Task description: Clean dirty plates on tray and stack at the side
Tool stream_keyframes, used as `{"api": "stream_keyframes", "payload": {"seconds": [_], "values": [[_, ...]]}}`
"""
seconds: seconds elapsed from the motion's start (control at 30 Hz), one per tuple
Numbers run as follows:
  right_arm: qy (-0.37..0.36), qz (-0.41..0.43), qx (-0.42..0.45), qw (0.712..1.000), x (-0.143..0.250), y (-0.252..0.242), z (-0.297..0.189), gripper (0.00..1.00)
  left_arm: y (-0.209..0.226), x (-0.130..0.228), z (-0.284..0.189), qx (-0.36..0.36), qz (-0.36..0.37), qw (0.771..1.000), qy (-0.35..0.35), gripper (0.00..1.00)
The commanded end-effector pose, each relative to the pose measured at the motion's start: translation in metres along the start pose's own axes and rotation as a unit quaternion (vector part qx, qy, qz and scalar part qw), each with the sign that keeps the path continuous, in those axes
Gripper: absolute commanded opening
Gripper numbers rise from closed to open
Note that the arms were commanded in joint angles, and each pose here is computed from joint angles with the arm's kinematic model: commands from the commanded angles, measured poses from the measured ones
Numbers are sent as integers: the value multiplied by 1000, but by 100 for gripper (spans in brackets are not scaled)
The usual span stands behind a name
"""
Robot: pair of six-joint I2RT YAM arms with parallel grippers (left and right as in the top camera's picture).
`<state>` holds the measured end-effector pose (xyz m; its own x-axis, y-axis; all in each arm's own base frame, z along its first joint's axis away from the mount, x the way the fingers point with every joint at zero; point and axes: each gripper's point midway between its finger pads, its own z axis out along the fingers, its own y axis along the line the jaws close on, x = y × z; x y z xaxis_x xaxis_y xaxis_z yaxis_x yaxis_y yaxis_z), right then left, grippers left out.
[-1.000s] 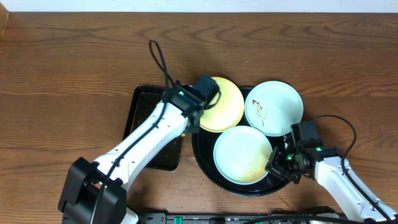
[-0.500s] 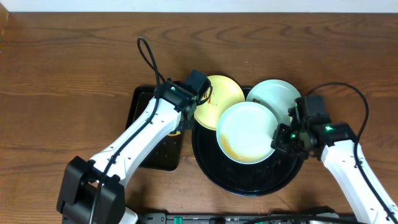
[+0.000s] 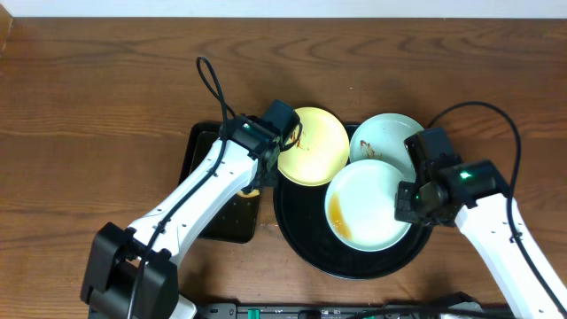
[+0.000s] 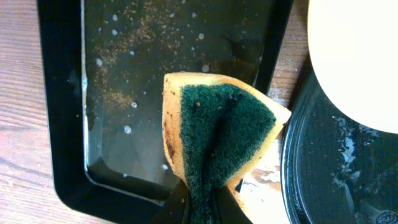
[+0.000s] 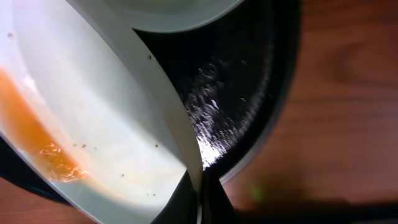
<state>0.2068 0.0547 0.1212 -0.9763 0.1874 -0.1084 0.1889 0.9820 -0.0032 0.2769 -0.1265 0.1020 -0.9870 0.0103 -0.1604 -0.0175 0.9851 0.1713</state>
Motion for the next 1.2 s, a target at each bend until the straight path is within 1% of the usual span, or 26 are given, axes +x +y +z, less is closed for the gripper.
{"api": "stream_keyframes", "payload": {"seconds": [0.0, 0.17, 0.3, 0.47, 0.63, 0.8, 0.87, 0.97, 1.1, 1.17], "values": [[-57, 4, 48, 997, -21, -14, -25, 2, -2, -6, -9, 14, 6, 1000, -10, 7], [-97, 10, 79, 992, -37, -26, -54, 2, -2, -5, -9, 12, 11, 1000, -8, 7], [-114, 11, 82, 990, -43, -28, -73, 2, 6, -3, -6, 5, 5, 1000, 0, 7], [-124, 7, 92, 988, -45, -32, -84, 2, 33, -3, 8, -10, -41, 999, 21, 7], [-148, 20, 141, 979, -52, -49, -90, 2, 63, -8, 22, -18, -84, 996, 33, 7], [-184, 56, 204, 960, -65, -68, -97, 2, 86, -9, 40, -22, -123, 991, 42, 7], [-186, 59, 205, 959, -69, -66, -94, 2, 89, -7, 47, -11, -132, 990, 50, 7], [-198, 74, 229, 950, -79, -68, -92, 2, 88, -3, 58, 16, -145, 987, 60, 8], [-228, 65, 270, 933, -95, -63, -91, 2, 81, 3, 69, 47, -148, 985, 71, 7], [-250, 57, 289, 922, -102, -56, -92, 1, 81, 5, 73, 49, -149, 985, 70, 7]]}}
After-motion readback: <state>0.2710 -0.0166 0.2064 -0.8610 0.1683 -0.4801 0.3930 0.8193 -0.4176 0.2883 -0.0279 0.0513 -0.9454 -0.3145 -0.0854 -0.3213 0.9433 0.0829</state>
